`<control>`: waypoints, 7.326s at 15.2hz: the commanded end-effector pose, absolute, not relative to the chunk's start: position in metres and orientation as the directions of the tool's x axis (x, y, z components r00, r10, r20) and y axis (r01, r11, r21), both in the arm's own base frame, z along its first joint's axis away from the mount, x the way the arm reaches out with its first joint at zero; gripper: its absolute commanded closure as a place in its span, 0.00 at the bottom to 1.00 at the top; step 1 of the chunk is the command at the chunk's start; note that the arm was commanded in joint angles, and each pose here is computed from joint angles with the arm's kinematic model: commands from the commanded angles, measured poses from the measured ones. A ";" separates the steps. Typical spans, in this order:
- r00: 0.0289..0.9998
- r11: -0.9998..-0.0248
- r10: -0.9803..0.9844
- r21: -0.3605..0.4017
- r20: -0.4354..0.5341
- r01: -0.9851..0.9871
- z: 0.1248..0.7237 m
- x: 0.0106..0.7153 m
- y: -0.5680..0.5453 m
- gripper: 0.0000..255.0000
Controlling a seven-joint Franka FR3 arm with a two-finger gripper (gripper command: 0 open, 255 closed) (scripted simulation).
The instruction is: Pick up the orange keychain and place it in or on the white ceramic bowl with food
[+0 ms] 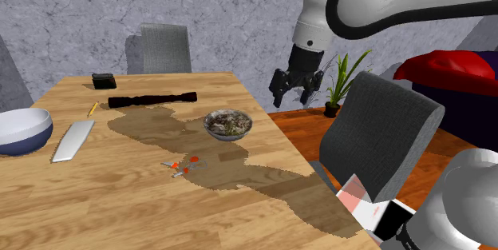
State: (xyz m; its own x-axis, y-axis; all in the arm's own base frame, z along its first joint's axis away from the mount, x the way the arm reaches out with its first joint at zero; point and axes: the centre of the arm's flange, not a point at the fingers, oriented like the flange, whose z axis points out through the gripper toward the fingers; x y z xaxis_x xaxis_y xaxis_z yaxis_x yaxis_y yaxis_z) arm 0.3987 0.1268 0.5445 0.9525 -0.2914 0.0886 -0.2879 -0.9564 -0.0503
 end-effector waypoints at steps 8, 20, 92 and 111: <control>0.909 -0.911 -0.413 -0.037 0.053 -0.412 0.483 0.464 0.212 0.00; 0.827 -0.827 -0.562 -0.010 0.009 -0.562 0.399 0.563 0.311 0.00; 0.797 -0.797 -0.604 -0.001 -0.003 -0.604 0.491 0.639 0.172 1.00; 0.797 -0.797 -0.604 -0.001 -0.003 -0.604 0.415 0.651 0.129 1.00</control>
State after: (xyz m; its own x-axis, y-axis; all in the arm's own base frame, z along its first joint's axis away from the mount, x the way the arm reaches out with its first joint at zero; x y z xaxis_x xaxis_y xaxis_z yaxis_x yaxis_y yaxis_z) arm 0.6507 0.1279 0.4172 0.7972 -0.6038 -0.0030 -0.6038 -0.7972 -0.0005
